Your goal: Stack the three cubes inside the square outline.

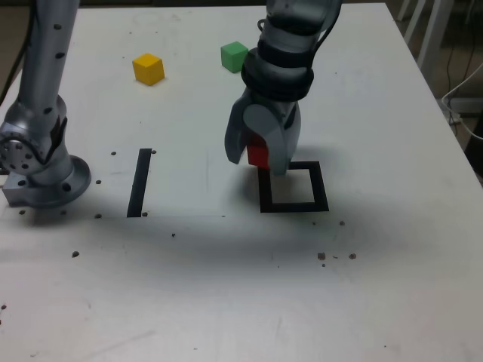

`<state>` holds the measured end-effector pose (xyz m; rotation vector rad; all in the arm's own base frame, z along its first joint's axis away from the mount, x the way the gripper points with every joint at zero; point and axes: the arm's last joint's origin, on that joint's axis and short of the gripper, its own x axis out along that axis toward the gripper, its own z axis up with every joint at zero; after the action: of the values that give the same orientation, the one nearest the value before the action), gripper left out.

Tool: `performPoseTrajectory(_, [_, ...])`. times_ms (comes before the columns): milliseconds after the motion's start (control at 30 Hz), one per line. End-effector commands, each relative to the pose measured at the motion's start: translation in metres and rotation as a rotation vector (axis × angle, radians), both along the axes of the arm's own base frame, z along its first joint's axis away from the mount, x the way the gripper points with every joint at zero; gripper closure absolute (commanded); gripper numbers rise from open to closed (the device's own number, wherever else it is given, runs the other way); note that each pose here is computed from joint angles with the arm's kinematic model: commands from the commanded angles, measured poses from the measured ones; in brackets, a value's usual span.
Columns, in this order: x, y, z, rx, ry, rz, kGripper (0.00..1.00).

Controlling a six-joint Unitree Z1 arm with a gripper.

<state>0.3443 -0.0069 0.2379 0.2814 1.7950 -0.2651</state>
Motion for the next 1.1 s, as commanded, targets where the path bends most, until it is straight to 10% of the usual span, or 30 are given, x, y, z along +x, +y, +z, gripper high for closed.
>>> performPoseTrajectory(0, [0.004, -0.006, 0.002, -0.006, -0.011, 0.017, 0.7])
performPoseTrajectory(1067, [0.034, -0.026, -0.02, -0.091, -0.009, 0.122, 0.7])
